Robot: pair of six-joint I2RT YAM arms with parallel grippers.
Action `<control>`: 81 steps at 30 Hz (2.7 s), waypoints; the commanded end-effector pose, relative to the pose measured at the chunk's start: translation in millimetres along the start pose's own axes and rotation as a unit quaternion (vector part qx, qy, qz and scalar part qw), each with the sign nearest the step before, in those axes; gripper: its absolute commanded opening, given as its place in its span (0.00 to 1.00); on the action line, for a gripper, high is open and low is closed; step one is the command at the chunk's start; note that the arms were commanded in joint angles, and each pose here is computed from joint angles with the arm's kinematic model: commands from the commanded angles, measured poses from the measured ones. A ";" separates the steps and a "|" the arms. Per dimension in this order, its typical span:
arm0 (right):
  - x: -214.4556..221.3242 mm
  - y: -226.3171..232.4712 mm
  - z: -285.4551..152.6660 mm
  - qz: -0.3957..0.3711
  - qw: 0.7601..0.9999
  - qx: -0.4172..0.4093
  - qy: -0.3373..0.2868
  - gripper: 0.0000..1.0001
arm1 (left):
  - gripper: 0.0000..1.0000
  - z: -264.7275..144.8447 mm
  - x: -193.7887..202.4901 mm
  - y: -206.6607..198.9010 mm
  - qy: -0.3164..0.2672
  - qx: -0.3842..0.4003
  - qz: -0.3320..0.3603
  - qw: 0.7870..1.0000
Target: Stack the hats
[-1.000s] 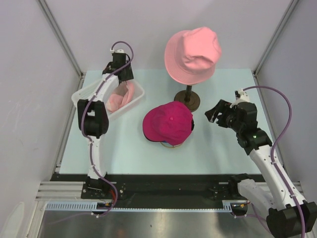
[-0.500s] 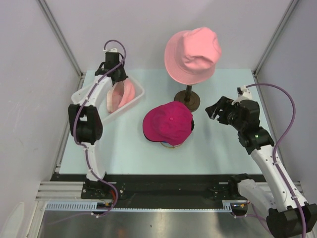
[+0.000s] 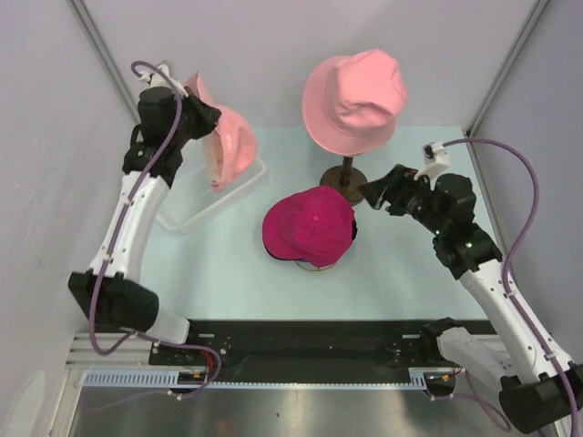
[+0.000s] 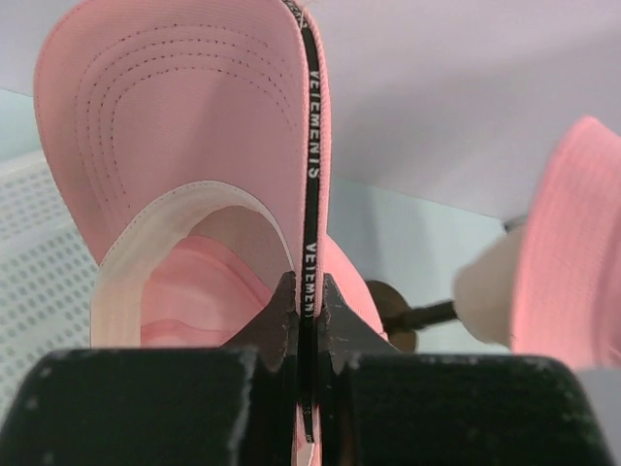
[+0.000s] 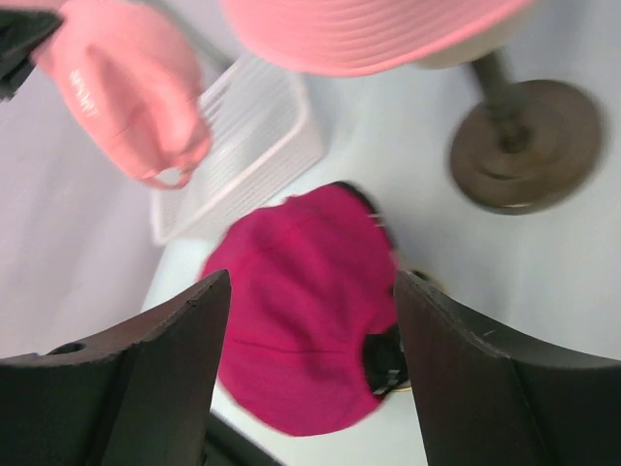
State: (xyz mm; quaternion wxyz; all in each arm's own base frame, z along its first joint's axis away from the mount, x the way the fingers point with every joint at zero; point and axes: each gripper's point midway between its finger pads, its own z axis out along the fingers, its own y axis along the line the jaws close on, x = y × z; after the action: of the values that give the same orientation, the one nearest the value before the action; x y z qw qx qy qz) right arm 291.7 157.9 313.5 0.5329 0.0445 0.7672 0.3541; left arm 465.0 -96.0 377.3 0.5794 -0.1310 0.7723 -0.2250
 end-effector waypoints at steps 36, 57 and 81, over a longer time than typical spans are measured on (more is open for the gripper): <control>19.6 230.4 -7.0 -0.140 0.914 -0.381 -0.007 0.68 | 0.00 -231.8 29.8 -139.8 -0.004 0.415 -0.046 0.908; 20.6 224.9 13.3 -0.159 0.924 -0.347 -0.032 0.32 | 0.00 -245.4 35.7 -142.8 0.009 0.442 -0.093 0.892; 46.0 184.8 -19.3 -0.090 0.956 -0.280 0.000 0.77 | 0.00 -250.1 -15.1 -116.1 -0.132 0.351 -0.210 0.903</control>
State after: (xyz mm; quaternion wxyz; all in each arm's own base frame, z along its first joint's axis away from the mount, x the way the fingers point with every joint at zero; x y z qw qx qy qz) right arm 200.1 292.4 387.5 0.5586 -0.1890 0.6422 0.4898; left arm 235.7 -155.2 464.8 0.5897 -0.0743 0.5699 -0.5674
